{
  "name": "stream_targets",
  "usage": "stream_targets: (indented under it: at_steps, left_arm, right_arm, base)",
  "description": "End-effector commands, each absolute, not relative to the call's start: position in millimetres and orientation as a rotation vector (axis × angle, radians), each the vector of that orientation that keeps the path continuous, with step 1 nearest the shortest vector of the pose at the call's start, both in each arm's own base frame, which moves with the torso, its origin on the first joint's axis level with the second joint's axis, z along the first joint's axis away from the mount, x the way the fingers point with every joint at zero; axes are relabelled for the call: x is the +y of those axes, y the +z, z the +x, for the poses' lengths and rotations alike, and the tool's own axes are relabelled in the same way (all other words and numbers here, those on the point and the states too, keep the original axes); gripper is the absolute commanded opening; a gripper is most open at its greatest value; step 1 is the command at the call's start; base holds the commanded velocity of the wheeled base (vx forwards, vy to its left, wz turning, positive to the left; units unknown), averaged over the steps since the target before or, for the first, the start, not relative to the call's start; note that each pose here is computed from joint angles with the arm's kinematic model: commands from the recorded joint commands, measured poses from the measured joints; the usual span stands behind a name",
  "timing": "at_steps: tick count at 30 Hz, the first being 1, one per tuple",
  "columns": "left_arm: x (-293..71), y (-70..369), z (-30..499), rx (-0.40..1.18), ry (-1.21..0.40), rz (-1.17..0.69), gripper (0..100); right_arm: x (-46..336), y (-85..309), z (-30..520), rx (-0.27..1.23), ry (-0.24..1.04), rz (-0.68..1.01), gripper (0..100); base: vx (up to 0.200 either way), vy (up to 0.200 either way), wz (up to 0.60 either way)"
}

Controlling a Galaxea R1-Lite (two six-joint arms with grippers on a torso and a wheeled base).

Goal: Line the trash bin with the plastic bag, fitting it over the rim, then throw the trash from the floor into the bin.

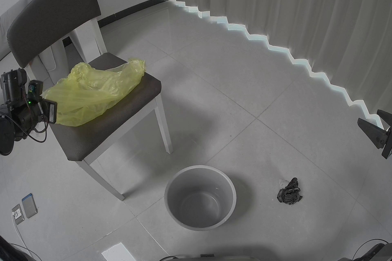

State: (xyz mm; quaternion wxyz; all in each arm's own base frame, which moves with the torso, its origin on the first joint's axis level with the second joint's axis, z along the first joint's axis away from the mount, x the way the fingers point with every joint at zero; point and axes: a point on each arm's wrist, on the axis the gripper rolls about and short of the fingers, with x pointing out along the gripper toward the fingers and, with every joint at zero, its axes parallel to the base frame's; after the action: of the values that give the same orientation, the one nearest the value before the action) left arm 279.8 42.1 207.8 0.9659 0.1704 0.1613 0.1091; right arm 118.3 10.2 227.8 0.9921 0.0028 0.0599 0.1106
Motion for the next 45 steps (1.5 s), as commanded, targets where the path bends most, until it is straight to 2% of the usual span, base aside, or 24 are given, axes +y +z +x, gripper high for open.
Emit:
stream_targets:
  at_steps: [1, 3, 4, 5, 6, 8, 19, 37, 45]
  left_arm:
    - [-20.0, 279.4, 229.8, 0.043, -0.015, 0.326, 0]
    - [-26.2, 286.6, 223.6, 0.021, -0.052, 0.322, 0]
    - [-41.3, 304.6, 206.7, -0.029, -0.165, 0.295, 0]
    - [-41.3, 304.6, 206.7, -0.029, -0.165, 0.295, 0]
    - [-52.4, 315.9, 193.4, -0.078, -0.275, 0.263, 0]
    - [-60.6, 322.2, 181.5, -0.118, -0.367, 0.257, 0]
    - [-87.1, 337.3, 156.8, -0.156, -0.56, 0.255, 0]
    - [-99.5, 328.0, 144.2, -0.127, -0.664, 0.26, 0]
    - [-98.4, 336.7, 138.4, -0.164, -0.673, 0.251, 0]
  right_arm:
    - [16.0, 227.5, 117.2, 0.12, 0.271, 0.002, 100]
    - [16.8, 229.2, 117.5, 0.115, 0.279, 0.002, 100]
    - [19.5, 232.1, 122.1, 0.113, 0.298, -0.007, 100]
    - [19.5, 232.1, 122.1, 0.113, 0.298, -0.007, 100]
    - [23.8, 235.8, 126.0, 0.106, 0.335, -0.011, 100]
    - [29.9, 236.6, 130.1, 0.109, 0.388, -0.009, 100]
    - [54.3, 227.2, 178.0, 0.133, 0.498, -0.004, 100]
    - [83.5, 243.6, 248.3, 0.114, 0.576, 0.074, 100]
    - [97.2, 230.5, 271.5, 0.17, 0.594, 0.08, 100]
  base:
    - [0.0, 0.0, 0.0]
    - [0.0, 0.0, 0.0]
    - [0.0, 0.0, 0.0]
    - [0.0, 0.0, 0.0]
    - [0.0, 0.0, 0.0]
    - [0.0, 0.0, 0.0]
    - [0.0, 0.0, 0.0]
    - [0.0, 0.0, 0.0]
    - [0.0, 0.0, 0.0]
